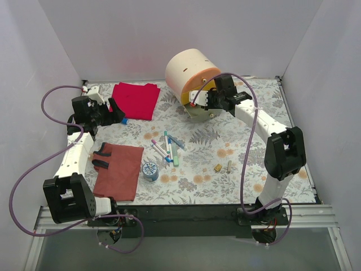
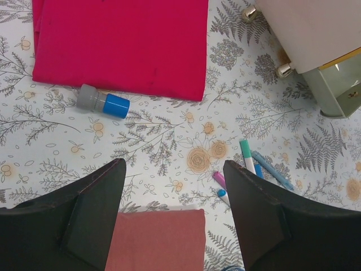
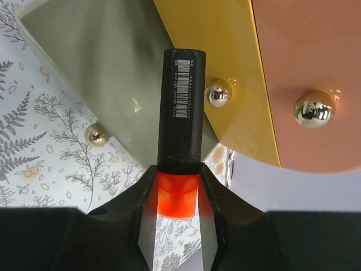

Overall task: Sort the stationery into containers
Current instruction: Place the pen in the drawer, then pick up the pen from the center of the board.

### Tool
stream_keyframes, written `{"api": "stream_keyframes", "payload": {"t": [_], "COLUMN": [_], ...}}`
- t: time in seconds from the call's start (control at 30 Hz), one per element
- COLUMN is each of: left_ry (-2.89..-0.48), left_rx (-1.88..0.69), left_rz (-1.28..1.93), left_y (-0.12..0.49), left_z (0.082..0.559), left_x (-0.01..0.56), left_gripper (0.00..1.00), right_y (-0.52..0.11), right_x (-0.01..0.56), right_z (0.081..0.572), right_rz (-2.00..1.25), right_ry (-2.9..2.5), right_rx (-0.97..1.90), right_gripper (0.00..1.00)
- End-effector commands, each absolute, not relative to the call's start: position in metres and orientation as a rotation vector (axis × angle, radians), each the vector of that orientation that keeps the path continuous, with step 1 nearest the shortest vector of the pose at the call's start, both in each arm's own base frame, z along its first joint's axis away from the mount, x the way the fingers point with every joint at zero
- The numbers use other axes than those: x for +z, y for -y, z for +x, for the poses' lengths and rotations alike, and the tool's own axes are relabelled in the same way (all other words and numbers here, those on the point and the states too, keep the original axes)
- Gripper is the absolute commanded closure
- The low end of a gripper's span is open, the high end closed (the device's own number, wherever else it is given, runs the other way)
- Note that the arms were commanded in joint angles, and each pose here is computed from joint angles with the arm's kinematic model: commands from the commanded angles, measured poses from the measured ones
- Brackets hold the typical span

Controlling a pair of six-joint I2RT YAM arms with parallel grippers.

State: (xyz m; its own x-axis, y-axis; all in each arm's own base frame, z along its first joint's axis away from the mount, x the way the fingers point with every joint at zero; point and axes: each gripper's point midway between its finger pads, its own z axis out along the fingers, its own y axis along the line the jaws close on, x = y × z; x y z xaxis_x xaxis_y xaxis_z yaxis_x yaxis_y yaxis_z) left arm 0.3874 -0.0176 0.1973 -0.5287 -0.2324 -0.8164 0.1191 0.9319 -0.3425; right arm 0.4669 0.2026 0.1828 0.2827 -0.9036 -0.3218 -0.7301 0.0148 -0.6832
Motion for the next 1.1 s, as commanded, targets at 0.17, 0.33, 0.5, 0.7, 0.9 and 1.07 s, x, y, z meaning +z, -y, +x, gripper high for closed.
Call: {"api": "stream_keyframes", "payload": {"t": [0.17, 0.33, 0.5, 0.7, 0.9, 1.07], "left_ry": [-2.053, -2.053, -2.058, -2.062, -2.06, -2.068], "left_rx": [-0.444, -0.446, -0.452, -0.457, -0.449, -0.436], "left_rz": [-0.067, -0.065, -0.067, -0.068, -0.073, -0.08], "left_y": [0.018, 0.019, 0.019, 0.021, 0.02, 0.018], "left_z": [0.388, 0.388, 0.385, 0.382, 0.381, 0.379], "left_x": [0.209, 0.209, 0.206, 0.203, 0.205, 0.204], "left_gripper": [0.3, 0.3, 0.3, 0.3, 0.3, 0.3], "right_y": [-0.205, -0.199, -0.198, -0.242, -0.298, -0.333], "right_x": [0.197, 0.215, 0.243, 0.235, 0.186, 0.156], "right_z": [0.499, 0.5, 0.484, 0.422, 0.363, 0.329], "right_rz": [-1.742, -1.66, -1.515, -1.393, -1.279, -1.322], "right_ry": [-1.413, -1.452, -1.557, -1.756, -2.0, -2.088], "right_rx": [-0.384, -0.381, -0.213, 0.323, 0.694, 0.724], "right_gripper": [0.69, 0.5, 0.34, 0.35, 0.44, 0.48]}}
